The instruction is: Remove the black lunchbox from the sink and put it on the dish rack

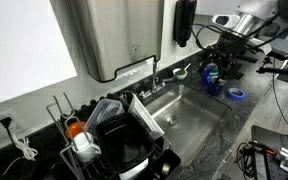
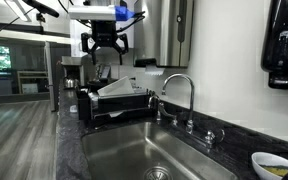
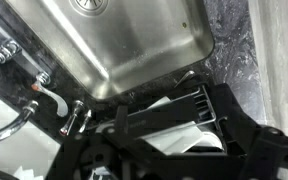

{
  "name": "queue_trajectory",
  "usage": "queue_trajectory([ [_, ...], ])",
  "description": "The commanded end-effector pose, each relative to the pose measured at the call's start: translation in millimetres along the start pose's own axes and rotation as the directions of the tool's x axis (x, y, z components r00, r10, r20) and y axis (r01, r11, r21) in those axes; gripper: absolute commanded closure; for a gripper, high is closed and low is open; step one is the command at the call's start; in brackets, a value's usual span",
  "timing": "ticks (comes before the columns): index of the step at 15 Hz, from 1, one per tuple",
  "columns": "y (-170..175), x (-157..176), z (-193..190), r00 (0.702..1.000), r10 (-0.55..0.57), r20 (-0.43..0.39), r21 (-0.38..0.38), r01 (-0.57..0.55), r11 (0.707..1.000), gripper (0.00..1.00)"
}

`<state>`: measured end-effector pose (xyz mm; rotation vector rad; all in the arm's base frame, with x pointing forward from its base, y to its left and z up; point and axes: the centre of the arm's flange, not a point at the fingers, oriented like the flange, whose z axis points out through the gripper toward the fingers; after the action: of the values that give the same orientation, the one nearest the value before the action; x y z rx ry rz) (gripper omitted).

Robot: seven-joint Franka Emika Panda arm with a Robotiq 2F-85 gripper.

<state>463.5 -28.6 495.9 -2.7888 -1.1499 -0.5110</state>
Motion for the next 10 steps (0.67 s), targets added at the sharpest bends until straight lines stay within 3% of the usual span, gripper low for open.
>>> queue_trajectory([
  [1, -7, -21, 12, 0.989, 0.132, 0.069, -0.05, -0.128, 0.99, 0.0],
  [10, -16, -45, 40, 0.931, 0.332, 0.154, -0.065, -0.325, 0.943, 0.0],
])
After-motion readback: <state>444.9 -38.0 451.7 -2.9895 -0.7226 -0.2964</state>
